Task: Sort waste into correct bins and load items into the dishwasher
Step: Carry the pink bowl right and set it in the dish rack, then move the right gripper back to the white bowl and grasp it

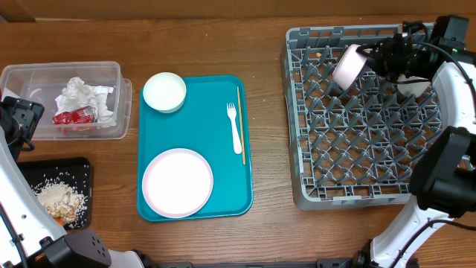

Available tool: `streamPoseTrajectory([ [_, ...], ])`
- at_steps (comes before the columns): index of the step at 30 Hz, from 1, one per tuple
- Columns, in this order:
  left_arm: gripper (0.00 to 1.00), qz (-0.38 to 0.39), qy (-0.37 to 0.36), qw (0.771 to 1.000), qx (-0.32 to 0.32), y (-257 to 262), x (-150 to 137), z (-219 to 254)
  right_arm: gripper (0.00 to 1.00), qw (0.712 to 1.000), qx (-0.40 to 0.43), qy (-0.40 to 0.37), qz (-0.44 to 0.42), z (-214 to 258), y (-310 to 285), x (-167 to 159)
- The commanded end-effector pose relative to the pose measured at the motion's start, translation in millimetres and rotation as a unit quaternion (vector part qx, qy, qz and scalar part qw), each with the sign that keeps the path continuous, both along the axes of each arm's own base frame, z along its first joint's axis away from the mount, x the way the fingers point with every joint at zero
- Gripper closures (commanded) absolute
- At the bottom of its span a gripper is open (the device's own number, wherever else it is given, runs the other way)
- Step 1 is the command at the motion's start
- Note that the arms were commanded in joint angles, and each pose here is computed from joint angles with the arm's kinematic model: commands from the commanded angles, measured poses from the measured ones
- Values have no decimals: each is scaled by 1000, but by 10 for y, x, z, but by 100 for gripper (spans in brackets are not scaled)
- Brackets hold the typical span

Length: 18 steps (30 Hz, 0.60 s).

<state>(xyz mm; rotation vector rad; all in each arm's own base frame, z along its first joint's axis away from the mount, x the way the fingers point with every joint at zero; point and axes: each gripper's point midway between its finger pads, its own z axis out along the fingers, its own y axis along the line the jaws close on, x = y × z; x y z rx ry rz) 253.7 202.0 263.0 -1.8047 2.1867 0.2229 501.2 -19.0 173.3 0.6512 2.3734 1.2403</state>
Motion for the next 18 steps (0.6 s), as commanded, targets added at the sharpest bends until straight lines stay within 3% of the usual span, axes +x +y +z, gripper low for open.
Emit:
streamPoseTrajectory([
  [1,0,3,0,1000,1,15,3,-2,82,983,-158,34,-87,13,-503,-56],
  [3,0,3,0,1000,1,15,3,-2,73,970,-207,49,-118,174,-660,-177],
  [6,0,3,0,1000,1,15,3,-2,51,944,-279,69,-164,392,-912,-358],
  [8,0,2,0,1000,1,14,3,-2,45,934,-301,77,-177,486,-983,-442],
  [12,0,3,0,1000,1,15,3,-2,41,938,-301,74,-158,688,-770,-540],
  [16,0,3,0,1000,1,15,3,-2,32,964,-261,16,-42,823,12,-483],
  [18,0,3,0,1000,1,15,3,-2,22,966,-236,-54,86,907,840,-473],
])
